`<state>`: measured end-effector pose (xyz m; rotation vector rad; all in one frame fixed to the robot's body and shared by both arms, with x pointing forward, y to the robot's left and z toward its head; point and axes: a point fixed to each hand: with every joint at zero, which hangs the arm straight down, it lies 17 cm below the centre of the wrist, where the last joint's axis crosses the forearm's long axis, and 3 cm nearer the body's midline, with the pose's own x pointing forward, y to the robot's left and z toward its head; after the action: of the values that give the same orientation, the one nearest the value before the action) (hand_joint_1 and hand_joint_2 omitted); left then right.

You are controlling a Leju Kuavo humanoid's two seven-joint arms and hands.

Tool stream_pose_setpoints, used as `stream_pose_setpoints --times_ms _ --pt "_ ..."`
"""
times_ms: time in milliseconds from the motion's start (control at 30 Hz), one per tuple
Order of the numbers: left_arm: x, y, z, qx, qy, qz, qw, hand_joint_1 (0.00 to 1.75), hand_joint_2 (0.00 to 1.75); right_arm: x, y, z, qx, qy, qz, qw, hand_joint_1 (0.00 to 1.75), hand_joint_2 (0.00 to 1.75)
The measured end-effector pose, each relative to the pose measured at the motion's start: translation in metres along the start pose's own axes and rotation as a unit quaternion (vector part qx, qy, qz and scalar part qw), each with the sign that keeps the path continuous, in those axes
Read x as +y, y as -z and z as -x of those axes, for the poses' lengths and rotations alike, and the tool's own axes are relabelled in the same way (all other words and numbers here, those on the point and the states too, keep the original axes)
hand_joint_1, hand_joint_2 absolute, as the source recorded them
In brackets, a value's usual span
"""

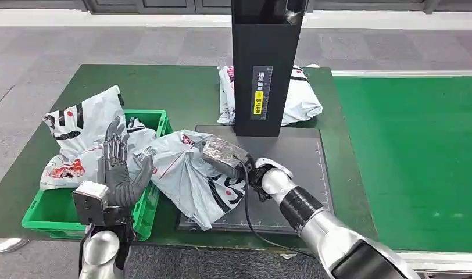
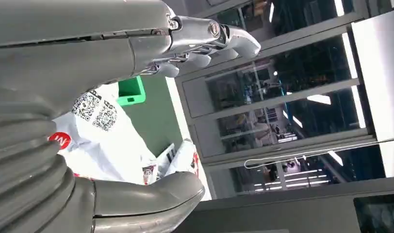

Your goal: Moved the parcel from conveyor to table for the left to box.

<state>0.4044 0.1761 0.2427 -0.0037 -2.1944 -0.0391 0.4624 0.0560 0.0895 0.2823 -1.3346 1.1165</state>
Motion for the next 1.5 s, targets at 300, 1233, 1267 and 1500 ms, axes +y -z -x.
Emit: stream_pose_setpoints --times_ms 300,1233,1267,1500 --pt "0.006 -0.002 -0.003 0.006 0.012 -0.003 1.000 0.00 1.75 -0.034 -0.007 0.051 0.095 -0.163 0.059 0.980 0.00 0.00" --pt "-0.167 -0.086 0.113 0.038 0.403 0.393 0.826 0.00 1.75 -0.160 -0.257 -0.085 -0.259 0.047 0.524 0.810 0.00 1.75" --pt "-0.174 -0.089 0.119 0.033 0.416 0.409 0.812 0.00 1.75 -0.159 -0.259 -0.085 -0.260 0.051 0.525 0.809 0.00 1.75" --pt "-0.211 -0.119 0.153 0.021 0.442 0.491 0.750 0.00 1.75 -0.165 -0.267 -0.078 -0.258 0.065 0.534 0.802 0.00 1.75"
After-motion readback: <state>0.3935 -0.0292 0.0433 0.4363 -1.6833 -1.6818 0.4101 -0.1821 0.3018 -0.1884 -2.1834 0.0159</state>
